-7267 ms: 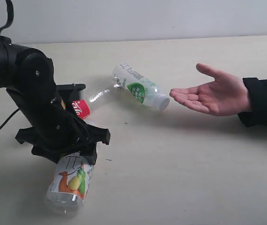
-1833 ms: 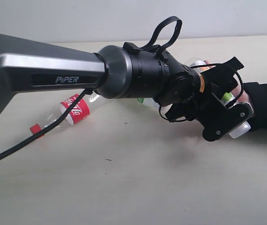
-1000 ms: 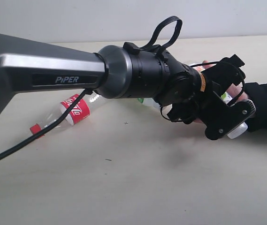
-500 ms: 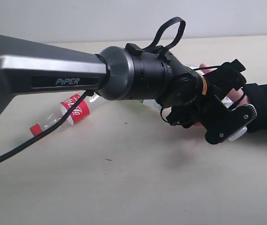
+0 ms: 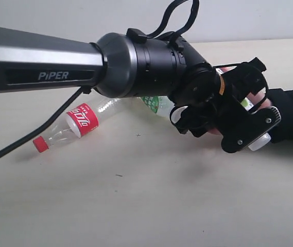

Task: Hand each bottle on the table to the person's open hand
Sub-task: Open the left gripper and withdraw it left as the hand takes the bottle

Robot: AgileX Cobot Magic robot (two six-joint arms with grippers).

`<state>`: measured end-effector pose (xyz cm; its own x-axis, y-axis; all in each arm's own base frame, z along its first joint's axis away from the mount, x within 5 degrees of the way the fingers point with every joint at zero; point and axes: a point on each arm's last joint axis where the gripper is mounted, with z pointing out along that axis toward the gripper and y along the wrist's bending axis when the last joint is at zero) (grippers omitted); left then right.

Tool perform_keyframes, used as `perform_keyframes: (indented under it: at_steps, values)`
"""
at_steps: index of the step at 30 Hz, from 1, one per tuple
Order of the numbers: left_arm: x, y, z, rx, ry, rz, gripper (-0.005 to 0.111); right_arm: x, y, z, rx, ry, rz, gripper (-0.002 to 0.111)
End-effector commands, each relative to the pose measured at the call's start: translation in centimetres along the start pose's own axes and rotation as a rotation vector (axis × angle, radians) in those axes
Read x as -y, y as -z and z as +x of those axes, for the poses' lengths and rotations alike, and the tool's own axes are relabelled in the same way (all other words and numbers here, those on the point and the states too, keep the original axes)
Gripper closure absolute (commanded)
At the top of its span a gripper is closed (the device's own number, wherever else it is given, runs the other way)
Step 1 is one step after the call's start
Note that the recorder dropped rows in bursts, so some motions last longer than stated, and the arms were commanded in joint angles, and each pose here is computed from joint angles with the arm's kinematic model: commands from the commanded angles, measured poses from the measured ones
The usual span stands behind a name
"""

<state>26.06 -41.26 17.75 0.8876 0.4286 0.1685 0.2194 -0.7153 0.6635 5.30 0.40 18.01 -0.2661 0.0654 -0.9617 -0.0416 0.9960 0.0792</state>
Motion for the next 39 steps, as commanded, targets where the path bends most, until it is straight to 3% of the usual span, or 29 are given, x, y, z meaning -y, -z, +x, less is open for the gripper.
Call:
perform_keyframes:
  at_steps: [1, 12, 19, 27, 30, 32, 34, 36, 39]
  values:
    - [-0.6, 1.2, 0.0, 0.002, 0.022, 0.012, 0.015, 0.0, 0.0, -0.2, 0.008, 0.005, -0.001, 0.108]
    - [-2.1, 4.8, 0.6, -0.013, 0.065, 0.005, 0.015, 0.0, 0.0, -0.2, 0.008, 0.003, -0.001, 0.108]
    - [-1.6, 7.0, 1.2, -0.045, 0.117, 0.132, 0.015, 0.0, 0.0, -0.2, 0.008, 0.003, -0.001, 0.108]
    - [-1.4, 8.8, 2.1, -0.164, 0.384, 0.185, 0.018, 0.0, 0.0, -0.2, 0.008, 0.003, -0.002, 0.108]
    - [-1.4, 9.9, 2.9, -0.249, 0.486, 0.184, 0.043, 0.0, 0.0, -0.2, 0.008, 0.001, -0.002, 0.108]
    - [-1.3, 10.7, 3.3, -0.309, 0.53, 0.196, 0.068, 0.0, 0.0, -0.2, 0.008, 0.001, -0.002, 0.108]
    - [-1.1, 11.8, 3.9, -0.381, 0.588, 0.211, 0.104, 0.0, 0.0, -0.2, 0.008, 0.001, -0.002, 0.108]
    - [-1.0, 12.9, 4.3, -0.436, 0.677, 0.212, 0.105, 0.0, 0.0, -0.2, 0.008, 0.004, -0.001, 0.108]
    - [-1.2, 14.2, 4.6, -0.428, 0.962, 0.171, 0.107, 0.0, 0.0, -0.2, 0.008, 0.004, -0.001, 0.108]
